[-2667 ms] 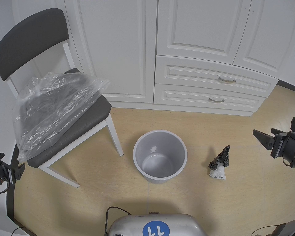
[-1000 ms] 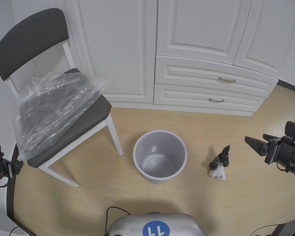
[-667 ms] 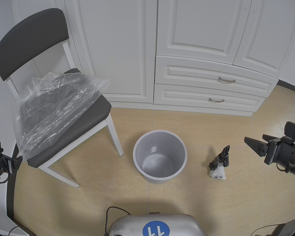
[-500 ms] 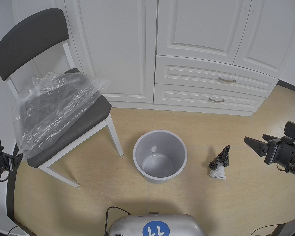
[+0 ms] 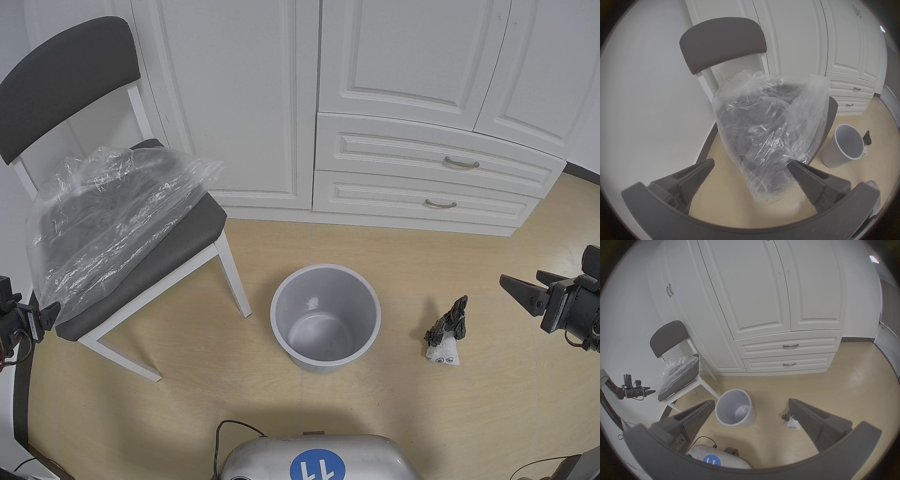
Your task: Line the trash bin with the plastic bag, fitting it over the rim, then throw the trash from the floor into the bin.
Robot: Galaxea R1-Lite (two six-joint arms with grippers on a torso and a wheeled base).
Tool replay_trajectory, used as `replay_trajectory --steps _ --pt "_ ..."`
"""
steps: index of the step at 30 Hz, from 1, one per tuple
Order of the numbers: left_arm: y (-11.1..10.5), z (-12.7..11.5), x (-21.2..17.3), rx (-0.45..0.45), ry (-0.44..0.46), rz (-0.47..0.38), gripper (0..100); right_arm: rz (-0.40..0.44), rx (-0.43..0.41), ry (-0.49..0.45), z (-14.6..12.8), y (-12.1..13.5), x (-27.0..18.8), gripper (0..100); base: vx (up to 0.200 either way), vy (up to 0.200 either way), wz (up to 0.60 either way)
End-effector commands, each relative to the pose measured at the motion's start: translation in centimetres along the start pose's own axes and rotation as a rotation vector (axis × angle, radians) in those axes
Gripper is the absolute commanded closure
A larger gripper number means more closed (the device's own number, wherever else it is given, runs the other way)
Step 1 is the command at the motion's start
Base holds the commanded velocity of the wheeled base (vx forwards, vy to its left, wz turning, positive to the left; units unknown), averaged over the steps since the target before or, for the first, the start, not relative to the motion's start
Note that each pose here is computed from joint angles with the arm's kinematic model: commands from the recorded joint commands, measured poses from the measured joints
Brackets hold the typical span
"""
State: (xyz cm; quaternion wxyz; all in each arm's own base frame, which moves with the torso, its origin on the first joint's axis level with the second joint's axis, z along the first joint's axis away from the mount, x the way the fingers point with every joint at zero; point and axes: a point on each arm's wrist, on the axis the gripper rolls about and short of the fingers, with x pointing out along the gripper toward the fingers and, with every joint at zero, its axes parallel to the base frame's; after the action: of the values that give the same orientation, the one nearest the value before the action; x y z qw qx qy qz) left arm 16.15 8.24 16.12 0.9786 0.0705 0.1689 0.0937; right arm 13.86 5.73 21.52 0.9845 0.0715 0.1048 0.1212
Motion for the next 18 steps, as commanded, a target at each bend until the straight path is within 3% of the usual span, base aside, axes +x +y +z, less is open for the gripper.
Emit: replay_trajectory --steps 1,14,18 --pt "0.3 -0.5 1.1 -0.01 0.027 -0.002 0 0.004 0.002 -0.014 0.2 0.0 -0.3 0 0.0 0.0 0.0" --pt "2.6 -1.1 1.5 -0.036 0.024 0.105 0 0.007 0.005 -0.033 0.5 0.0 -0.7 0 0.0 0.0 0.0" --pt "2.7 -1.5 2.0 -0.044 0.045 0.093 0 0.008 0.005 -0.033 0.4 0.0 -0.7 0 0.0 0.0 0.0"
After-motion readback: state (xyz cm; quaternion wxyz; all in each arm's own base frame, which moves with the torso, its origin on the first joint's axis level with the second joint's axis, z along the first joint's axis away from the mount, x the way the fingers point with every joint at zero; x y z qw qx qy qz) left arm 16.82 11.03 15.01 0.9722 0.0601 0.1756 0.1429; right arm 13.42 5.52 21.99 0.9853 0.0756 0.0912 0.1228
